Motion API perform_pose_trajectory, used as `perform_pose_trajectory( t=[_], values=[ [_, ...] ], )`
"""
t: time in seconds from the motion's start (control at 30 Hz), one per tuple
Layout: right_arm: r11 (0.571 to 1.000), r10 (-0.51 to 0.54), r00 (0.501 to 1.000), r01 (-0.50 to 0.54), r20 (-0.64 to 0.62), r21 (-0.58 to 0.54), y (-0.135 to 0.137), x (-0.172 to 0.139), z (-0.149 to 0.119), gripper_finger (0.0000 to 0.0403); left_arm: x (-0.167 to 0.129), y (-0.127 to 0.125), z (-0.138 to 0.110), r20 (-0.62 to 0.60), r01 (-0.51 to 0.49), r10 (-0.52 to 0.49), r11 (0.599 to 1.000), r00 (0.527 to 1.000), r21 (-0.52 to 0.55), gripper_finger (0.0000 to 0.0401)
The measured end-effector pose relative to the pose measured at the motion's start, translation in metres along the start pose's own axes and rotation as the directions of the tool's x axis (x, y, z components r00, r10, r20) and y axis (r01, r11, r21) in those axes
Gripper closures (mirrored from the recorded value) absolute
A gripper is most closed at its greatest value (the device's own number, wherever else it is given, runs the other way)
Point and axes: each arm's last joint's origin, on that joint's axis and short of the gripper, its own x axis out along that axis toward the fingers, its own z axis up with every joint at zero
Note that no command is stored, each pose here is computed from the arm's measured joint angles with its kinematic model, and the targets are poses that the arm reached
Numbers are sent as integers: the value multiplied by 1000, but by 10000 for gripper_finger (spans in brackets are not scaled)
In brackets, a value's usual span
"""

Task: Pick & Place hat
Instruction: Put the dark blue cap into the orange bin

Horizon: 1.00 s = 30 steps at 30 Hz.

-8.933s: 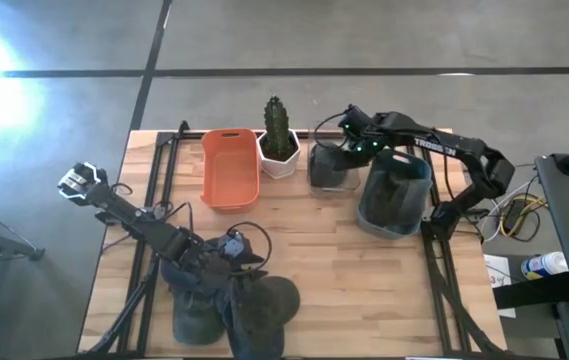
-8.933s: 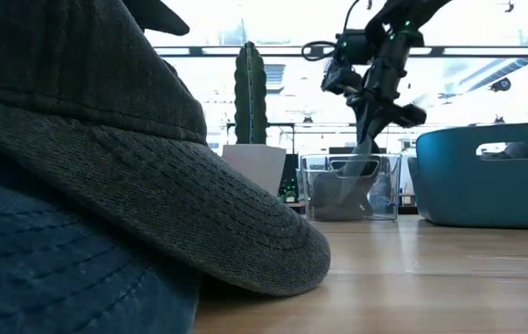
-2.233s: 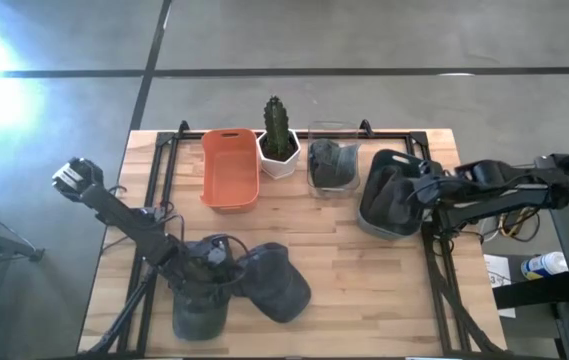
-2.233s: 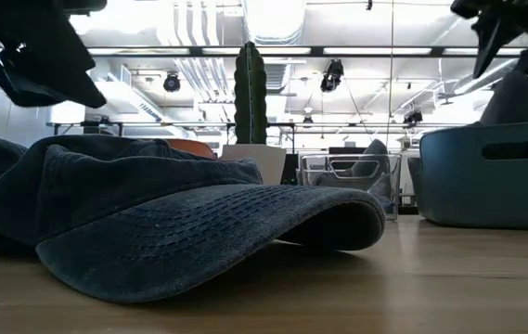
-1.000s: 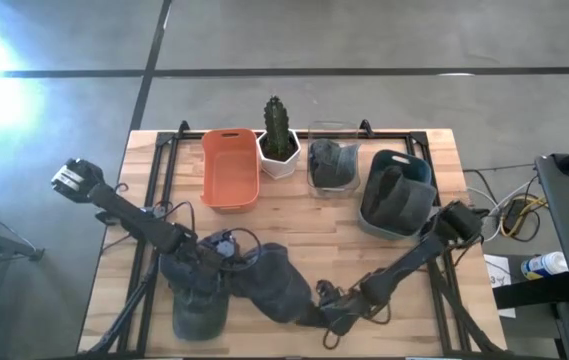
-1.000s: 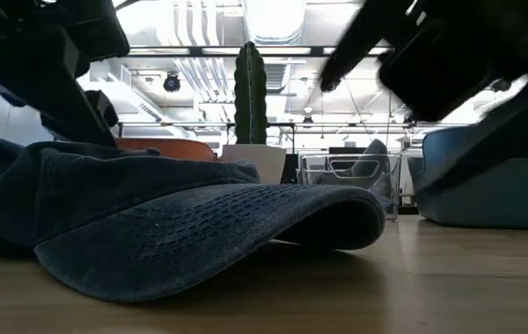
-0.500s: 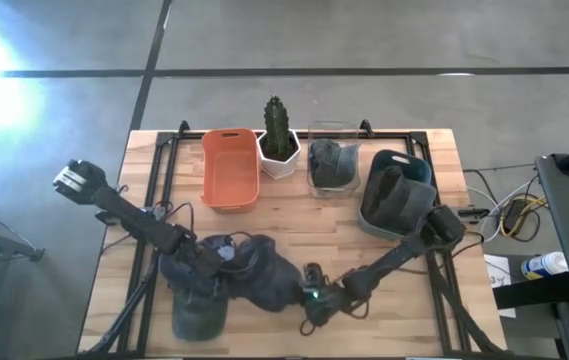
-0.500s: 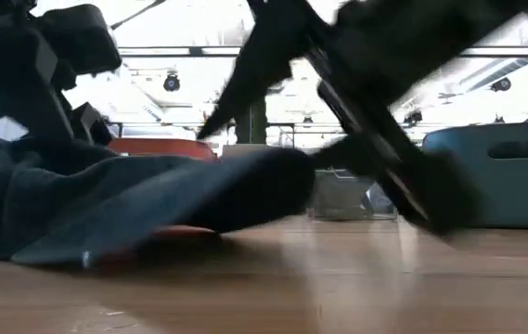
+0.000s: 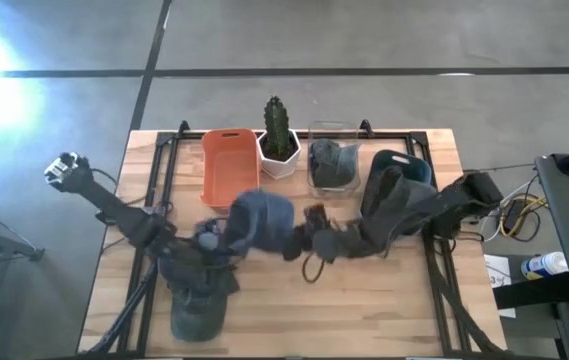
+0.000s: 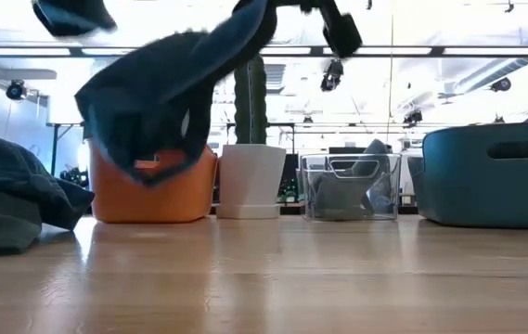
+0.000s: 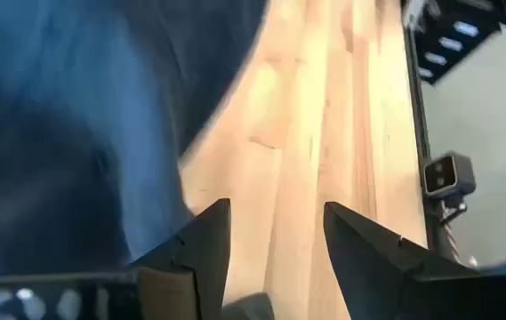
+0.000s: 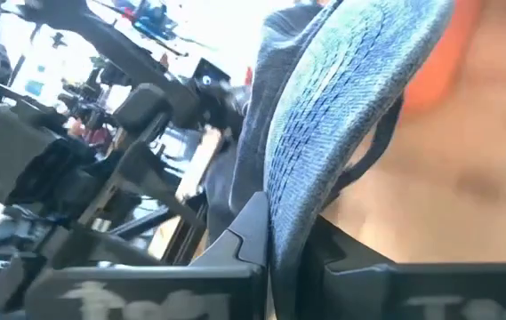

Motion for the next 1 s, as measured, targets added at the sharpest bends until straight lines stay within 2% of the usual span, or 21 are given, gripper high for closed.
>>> perform_pose_trajectory(
  t=[0.2, 0.33, 0.43, 0.6, 0.67, 0.77, 0.83, 0.93, 0.97, 1.0],
  values=[
    [978, 63, 991, -39, 114, -203, 29, 0, 74, 389, -47, -9, 7, 153, -52, 59, 998, 987, -47, 227],
    [960, -13, 997, 35, 80, -279, 24, 26, 105, 389, -59, -6, 4, 220, -101, 115, 992, 969, -74, 227],
    [946, -85, 996, 91, 33, -310, 14, 49, 117, 389, -59, 0, -1, 186, -146, 166, 982, 968, -117, 227],
    [949, -80, 996, 68, -28, -307, 10, 73, 128, 389, -57, 10, -11, 124, -255, 276, 953, 953, -165, 227],
    [952, -82, 997, 74, -14, -296, 12, 72, 128, 389, -57, 12, -10, 181, -288, 326, 935, 928, -208, 227],
    [980, -57, 997, 66, 53, -189, 19, 68, 130, 389, -56, 9, -4, 341, -317, 395, 912, 853, -261, 227],
    [994, 0, 995, 11, 103, -109, 25, 67, 134, 389, -50, 3, 0, 428, -360, 421, 907, 800, -219, 227],
    [996, 86, 983, -83, 162, -26, 34, 68, 137, 390, -31, -10, 1, 471, -471, 417, 882, 777, -4, 227],
    [995, 101, 980, -102, 172, -6, 36, 68, 138, 390, -24, -15, 0, 479, -508, 414, 858, 774, 77, 227],
    [994, 105, 980, -108, 171, 10, 37, 69, 137, 390, -17, -19, -1, 497, -558, 428, 817, 755, 143, 227]
  ],
)
